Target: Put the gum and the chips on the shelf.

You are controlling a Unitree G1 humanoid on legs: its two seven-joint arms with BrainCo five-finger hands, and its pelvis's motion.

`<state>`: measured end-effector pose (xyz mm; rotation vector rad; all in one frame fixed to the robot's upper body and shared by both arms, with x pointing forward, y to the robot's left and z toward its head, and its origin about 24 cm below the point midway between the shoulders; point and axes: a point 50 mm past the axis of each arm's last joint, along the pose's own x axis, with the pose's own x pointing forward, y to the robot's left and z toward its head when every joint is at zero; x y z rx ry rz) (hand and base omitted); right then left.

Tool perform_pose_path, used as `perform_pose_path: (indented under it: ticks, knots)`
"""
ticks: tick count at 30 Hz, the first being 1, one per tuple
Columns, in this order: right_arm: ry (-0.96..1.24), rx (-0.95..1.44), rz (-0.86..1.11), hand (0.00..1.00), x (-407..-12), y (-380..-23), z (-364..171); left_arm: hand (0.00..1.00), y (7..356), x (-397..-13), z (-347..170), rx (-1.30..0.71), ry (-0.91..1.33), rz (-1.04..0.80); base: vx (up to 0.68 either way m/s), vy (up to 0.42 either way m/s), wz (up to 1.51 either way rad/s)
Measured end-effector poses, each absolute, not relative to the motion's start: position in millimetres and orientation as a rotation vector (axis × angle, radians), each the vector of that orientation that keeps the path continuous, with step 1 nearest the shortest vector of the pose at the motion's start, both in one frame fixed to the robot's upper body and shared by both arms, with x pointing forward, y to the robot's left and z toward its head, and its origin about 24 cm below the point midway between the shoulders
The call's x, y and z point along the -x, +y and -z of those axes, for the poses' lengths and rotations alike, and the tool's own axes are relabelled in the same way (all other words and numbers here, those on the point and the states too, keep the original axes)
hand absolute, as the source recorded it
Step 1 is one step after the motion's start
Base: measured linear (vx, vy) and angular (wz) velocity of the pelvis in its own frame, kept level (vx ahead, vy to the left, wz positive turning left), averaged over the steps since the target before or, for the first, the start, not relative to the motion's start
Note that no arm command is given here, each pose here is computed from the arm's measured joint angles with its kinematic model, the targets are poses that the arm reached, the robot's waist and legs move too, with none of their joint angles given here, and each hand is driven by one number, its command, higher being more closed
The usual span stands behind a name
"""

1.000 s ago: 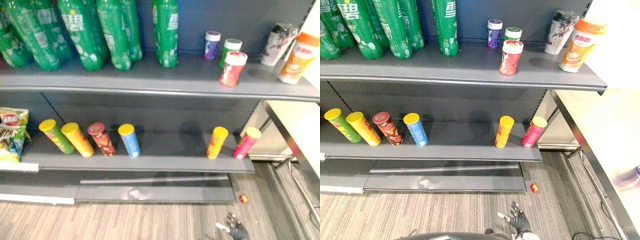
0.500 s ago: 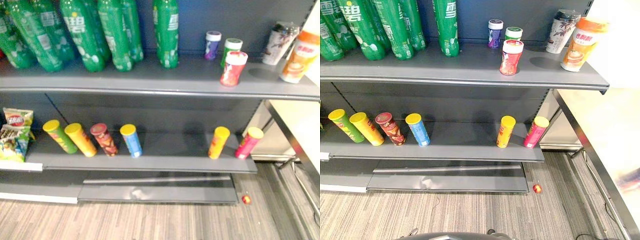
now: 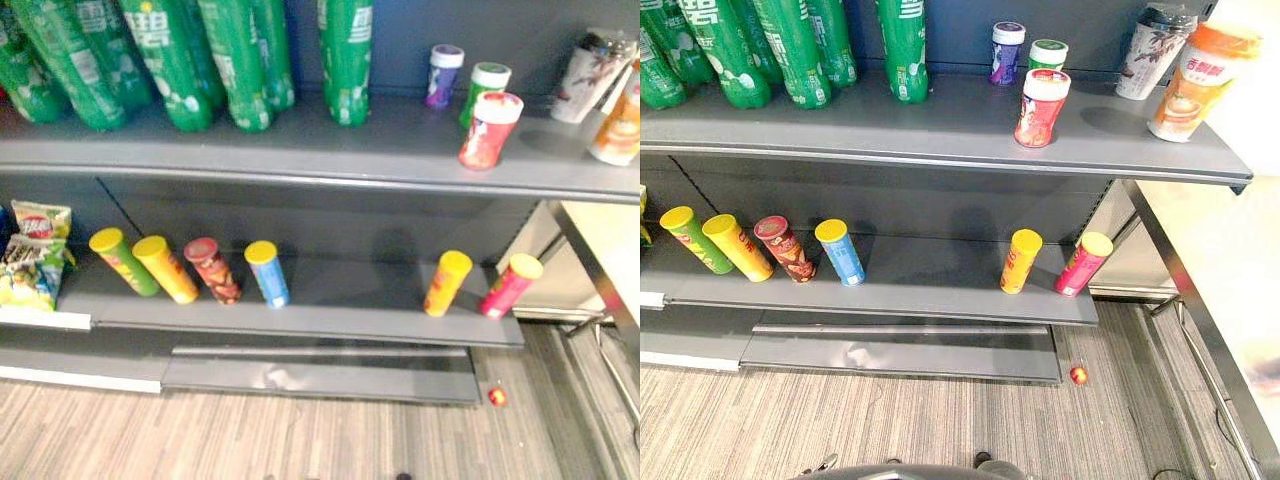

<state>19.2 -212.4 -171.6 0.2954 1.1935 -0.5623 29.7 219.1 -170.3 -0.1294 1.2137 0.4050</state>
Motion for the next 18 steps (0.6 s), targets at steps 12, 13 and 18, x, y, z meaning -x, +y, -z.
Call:
perform_pose_path:
  ticks: [12, 13, 18]
  knots:
    - [1.058, -0.432, 0.71, 0.0, -37.4, -219.0, 166.7, 0.0, 213.5, -59.0, 167.8, 0.255, 1.111, -0.472, -0.13, 0.088, -0.52]
    - [1.045, -0.449, 0.721, 0.0, -38.8, -218.3, 166.2, 0.0, 213.7, -60.9, 167.1, 0.263, 1.099, -0.481, -0.27, 0.232, -1.61]
    - [1.116, -0.469, 0.761, 0.0, -15.9, -207.8, 170.5, 0.0, 221.7, -63.7, 164.6, 0.247, 1.079, -0.49, -0.07, 0.14, -1.15]
